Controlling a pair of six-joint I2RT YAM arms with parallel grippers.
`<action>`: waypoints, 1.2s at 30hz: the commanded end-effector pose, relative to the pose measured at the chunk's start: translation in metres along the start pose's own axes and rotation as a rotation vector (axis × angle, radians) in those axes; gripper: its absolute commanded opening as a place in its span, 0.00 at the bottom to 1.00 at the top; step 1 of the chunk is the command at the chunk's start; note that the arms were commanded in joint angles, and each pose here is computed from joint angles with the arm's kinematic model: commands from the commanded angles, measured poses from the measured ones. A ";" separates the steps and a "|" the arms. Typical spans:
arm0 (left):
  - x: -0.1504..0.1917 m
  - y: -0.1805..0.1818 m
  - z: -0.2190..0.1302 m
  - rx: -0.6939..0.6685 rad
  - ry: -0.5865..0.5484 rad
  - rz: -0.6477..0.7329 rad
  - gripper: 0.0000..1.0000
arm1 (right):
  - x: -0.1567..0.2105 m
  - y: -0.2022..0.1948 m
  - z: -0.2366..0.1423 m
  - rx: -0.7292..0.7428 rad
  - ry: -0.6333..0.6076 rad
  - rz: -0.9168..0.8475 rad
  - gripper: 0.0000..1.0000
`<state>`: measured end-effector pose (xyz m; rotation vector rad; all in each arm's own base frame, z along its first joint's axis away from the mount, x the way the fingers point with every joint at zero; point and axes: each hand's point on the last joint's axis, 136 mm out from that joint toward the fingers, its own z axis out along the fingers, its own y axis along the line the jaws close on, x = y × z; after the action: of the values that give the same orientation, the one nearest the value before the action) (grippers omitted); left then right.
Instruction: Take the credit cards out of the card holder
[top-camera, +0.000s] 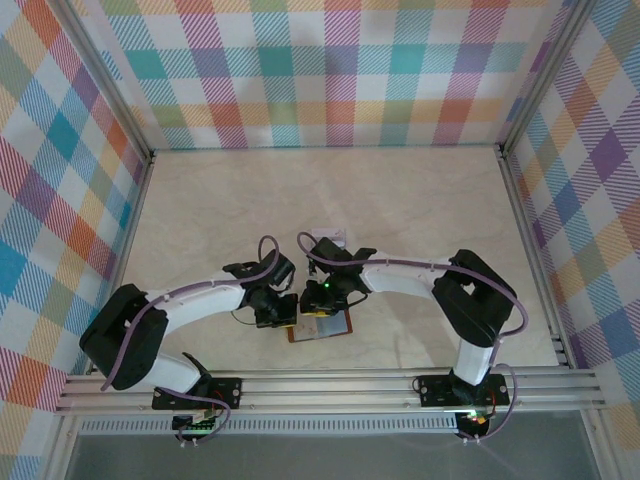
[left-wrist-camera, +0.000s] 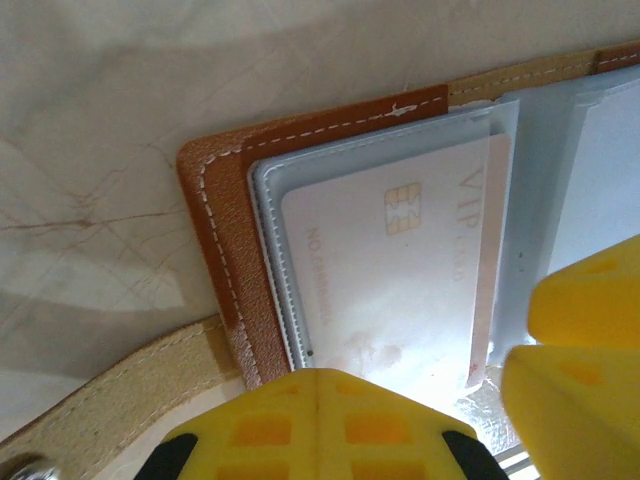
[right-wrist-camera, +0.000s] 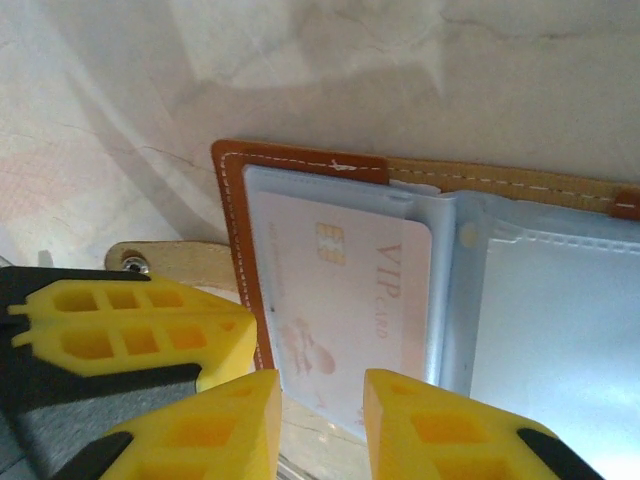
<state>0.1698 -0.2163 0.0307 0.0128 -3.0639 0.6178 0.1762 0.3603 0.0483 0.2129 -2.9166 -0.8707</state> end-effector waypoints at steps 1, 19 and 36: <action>-0.002 -0.011 0.001 0.018 0.004 0.007 0.00 | 0.005 -0.007 0.008 0.004 0.041 -0.006 0.30; 0.004 0.019 0.016 -0.119 0.048 0.021 0.00 | 0.005 -0.030 0.009 0.117 0.029 0.015 0.29; 0.002 0.015 0.004 -0.121 0.024 0.028 0.00 | 0.003 -0.017 -0.005 0.083 -0.002 -0.012 0.29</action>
<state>0.1709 -0.2182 0.0215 -0.0315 -3.0533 0.5519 0.1752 0.3467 0.0328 0.2162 -2.9457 -0.7476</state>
